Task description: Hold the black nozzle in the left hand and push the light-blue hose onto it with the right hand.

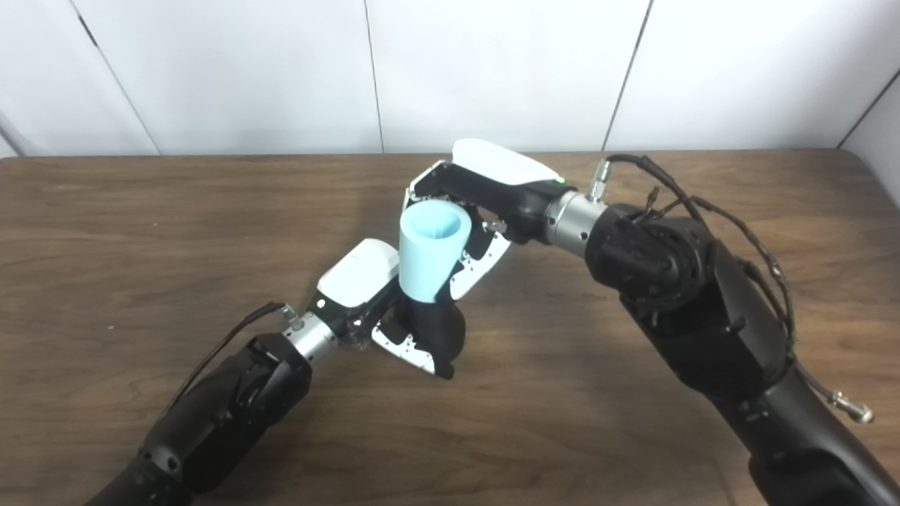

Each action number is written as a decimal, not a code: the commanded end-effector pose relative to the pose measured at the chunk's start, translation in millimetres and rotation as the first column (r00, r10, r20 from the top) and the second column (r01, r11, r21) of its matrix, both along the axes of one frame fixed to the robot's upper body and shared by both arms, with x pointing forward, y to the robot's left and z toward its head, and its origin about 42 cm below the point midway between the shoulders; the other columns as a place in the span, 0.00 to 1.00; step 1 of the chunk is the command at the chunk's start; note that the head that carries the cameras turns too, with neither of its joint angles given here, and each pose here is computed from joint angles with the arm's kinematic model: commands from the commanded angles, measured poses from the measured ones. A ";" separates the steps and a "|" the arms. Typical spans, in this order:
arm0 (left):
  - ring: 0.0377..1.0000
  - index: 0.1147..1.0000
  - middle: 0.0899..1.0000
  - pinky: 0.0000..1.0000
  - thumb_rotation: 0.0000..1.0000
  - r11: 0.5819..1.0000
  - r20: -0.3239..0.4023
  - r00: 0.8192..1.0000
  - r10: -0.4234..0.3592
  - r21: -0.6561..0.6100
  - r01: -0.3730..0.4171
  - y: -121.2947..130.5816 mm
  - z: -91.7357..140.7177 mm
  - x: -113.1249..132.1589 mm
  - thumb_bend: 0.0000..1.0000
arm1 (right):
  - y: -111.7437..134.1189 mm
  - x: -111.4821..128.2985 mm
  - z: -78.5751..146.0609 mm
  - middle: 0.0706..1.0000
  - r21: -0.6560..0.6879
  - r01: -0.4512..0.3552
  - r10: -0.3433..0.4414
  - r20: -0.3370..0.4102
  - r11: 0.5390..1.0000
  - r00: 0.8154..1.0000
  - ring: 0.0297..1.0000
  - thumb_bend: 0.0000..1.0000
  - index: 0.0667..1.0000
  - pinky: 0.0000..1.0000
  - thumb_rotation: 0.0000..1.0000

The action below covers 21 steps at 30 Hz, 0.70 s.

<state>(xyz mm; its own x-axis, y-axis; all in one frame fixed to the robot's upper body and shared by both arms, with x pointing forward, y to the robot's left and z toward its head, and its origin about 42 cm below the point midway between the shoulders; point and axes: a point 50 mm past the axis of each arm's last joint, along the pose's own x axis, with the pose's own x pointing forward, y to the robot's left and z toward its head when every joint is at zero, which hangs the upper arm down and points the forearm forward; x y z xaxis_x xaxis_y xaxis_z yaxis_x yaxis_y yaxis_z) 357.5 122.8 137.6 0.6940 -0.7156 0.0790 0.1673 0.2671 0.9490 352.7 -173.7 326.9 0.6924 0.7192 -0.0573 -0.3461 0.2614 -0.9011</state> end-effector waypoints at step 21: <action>0.34 0.43 0.35 0.29 0.00 0.983 -0.164 0.986 0.026 0.186 0.005 19.1 -40.9 -18.4 0.52 | -7.2 -0.7 -0.9 0.43 -0.063 -0.068 0.074 0.113 0.996 0.991 0.18 0.53 0.45 0.15 0.00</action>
